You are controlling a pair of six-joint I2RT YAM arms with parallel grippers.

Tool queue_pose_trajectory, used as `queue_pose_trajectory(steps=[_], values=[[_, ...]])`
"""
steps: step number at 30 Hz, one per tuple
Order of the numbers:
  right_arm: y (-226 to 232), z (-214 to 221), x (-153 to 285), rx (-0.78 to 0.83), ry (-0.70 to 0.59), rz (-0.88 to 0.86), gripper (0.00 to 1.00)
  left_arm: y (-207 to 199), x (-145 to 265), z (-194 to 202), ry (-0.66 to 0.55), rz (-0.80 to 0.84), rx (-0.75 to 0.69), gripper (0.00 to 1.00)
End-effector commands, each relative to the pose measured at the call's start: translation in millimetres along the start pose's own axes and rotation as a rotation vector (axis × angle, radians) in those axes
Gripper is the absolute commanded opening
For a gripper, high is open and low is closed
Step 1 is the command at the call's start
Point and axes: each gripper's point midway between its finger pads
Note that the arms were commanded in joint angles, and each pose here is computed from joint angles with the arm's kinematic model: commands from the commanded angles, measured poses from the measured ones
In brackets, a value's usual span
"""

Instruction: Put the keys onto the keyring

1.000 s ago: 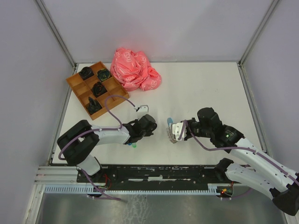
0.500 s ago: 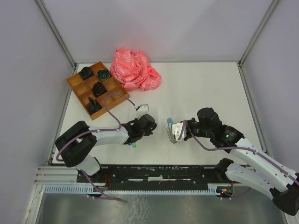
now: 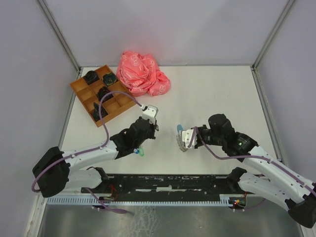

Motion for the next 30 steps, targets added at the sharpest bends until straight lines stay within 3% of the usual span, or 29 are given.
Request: queue_pose_trajectory(steps=[1, 15, 21, 30], values=[[-17.8, -18.2, 7.2, 0.021, -0.051, 0.068, 0.01, -8.0, 12.3, -29.6, -0.154, 0.116, -0.206, 0.03], [-24.7, -19.7, 11.8, -0.045, -0.028, 0.093, 0.01, -31.5, 37.5, -71.2, -0.372, 0.273, -0.390, 0.03], [-24.8, -20.2, 14.0, -0.053, -0.030, 0.101, 0.01, -61.5, 47.0, -63.2, -0.447, 0.463, -0.581, 0.03], [-25.6, -14.4, 13.4, 0.037, -0.007, 0.098, 0.01, -81.3, 55.2, -52.6, -0.532, 0.595, -0.819, 0.03]])
Point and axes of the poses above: each gripper's point midway between its finger pads, its own x axis back along the fingers, its own y axis along the line the jaws close on, z = x × y
